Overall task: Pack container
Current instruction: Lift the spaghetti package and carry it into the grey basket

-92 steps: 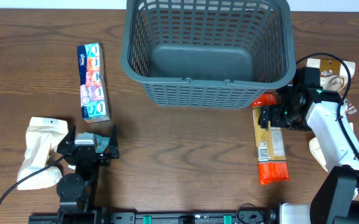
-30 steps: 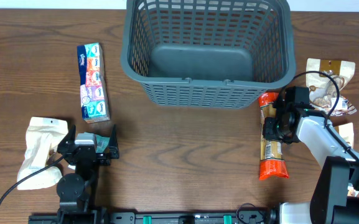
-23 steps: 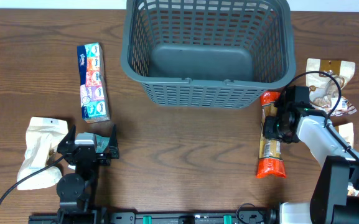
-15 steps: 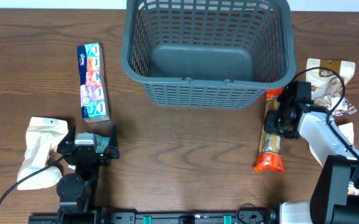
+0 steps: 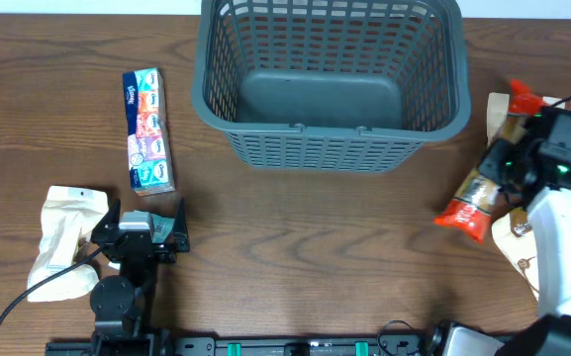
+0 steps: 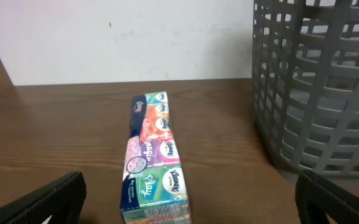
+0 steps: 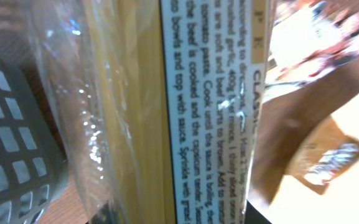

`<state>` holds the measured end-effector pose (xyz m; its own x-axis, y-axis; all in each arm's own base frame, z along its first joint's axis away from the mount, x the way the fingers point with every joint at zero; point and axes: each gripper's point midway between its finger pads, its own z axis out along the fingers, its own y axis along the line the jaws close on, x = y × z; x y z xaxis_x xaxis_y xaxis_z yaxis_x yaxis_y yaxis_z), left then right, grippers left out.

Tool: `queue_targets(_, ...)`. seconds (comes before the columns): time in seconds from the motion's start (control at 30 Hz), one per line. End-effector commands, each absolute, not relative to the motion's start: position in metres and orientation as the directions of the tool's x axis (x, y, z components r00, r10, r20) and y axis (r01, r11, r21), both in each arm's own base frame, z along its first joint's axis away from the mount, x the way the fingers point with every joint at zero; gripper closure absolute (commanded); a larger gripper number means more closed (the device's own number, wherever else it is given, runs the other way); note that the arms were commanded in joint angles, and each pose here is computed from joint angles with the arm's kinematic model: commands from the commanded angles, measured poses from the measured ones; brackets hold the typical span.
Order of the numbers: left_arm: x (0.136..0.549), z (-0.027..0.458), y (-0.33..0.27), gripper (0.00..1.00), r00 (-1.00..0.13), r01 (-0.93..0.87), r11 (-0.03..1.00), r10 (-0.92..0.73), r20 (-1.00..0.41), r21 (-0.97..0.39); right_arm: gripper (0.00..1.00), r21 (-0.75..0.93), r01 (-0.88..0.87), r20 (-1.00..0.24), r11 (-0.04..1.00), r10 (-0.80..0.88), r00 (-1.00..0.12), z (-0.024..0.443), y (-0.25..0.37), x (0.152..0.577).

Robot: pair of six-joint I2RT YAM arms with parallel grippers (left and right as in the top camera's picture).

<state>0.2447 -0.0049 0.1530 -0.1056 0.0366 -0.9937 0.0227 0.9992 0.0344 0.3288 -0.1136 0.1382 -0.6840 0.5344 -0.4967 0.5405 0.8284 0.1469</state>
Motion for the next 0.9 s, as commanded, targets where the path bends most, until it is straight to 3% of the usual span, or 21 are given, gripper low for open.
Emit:
queue_targets(0.0,0.244,0.137,-0.004,0.01,-0.151,0.018,1.0,0.028,-0.988,0.025,0.99,0.088,0.488,-0.653,0.869,0.42,-0.63,0.21,-0.131,0.338)
queue_targets(0.2,0.244,0.137,-0.004,0.01,-0.151,0.018,1.0,0.028,-0.988,0.025,0.99,0.058,0.456,-0.798,0.888,0.316,-0.514,0.312,-0.137,0.339)
queue_targets(0.4,0.244,0.137,-0.004,0.01,-0.151,0.018,1.0,0.028,-0.988,0.025,0.99,-0.026,0.171,-0.889,0.985,0.055,-0.455,0.395,-0.093,0.347)
queue_targets(0.6,0.244,0.137,-0.004,0.01,-0.151,0.018,1.0,0.027,-0.988,0.025,0.99,-0.212,-0.154,-0.891,0.965,-0.255,-0.375,0.431,-0.028,0.348)
queue_targets(0.87,0.244,0.137,-0.004,0.01,-0.151,0.018,1.0,0.027,-0.988,0.025,0.99,-0.341,-0.397,-0.835,0.852,-0.468,-0.289,0.437,0.05,0.382)
